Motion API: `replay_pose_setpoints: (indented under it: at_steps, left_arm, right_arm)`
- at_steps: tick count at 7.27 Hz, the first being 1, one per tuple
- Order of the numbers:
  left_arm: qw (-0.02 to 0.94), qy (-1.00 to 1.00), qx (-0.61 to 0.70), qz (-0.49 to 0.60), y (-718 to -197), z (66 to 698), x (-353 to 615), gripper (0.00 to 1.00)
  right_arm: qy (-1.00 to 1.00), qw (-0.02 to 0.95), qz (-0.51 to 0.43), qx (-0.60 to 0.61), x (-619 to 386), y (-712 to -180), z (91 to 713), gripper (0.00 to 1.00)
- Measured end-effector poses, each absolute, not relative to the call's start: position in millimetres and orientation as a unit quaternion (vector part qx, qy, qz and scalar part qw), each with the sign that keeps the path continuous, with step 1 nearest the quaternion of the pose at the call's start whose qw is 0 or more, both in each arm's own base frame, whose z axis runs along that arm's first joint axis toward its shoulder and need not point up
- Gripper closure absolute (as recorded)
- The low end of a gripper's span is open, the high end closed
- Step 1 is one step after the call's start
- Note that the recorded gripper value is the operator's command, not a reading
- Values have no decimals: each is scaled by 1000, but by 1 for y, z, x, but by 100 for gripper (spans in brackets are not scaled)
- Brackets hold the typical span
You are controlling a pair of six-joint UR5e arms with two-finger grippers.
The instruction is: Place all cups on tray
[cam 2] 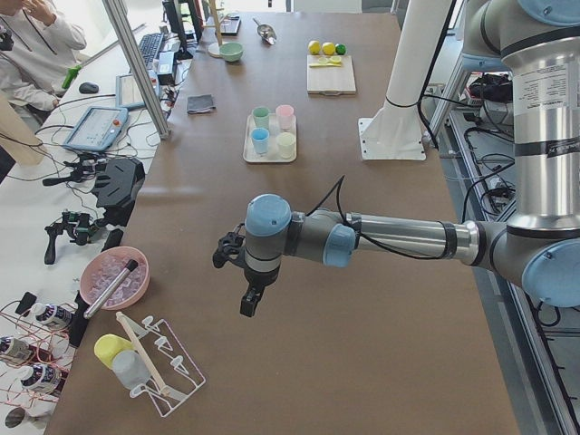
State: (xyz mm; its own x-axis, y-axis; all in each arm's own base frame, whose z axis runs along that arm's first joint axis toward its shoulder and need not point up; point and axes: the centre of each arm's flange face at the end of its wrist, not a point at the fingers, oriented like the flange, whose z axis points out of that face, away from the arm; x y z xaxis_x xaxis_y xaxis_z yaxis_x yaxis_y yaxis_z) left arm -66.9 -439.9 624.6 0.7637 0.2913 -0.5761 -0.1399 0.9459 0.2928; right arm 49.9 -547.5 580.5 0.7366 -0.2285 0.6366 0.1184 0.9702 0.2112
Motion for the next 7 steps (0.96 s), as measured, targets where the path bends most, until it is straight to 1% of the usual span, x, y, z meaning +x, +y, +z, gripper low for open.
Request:
replay_pose_setpoints:
  at_steps: [2, 7]
  left_arm:
    - [933, 327, 111, 103, -430, 635, -76, 1]
    - [934, 324, 111, 100, -429, 637, -80, 1]
  right_arm:
    - [-349, 930, -92, 75, 59, -537, 593, 0]
    - [-348, 930, -92, 76, 59, -535, 594, 0]
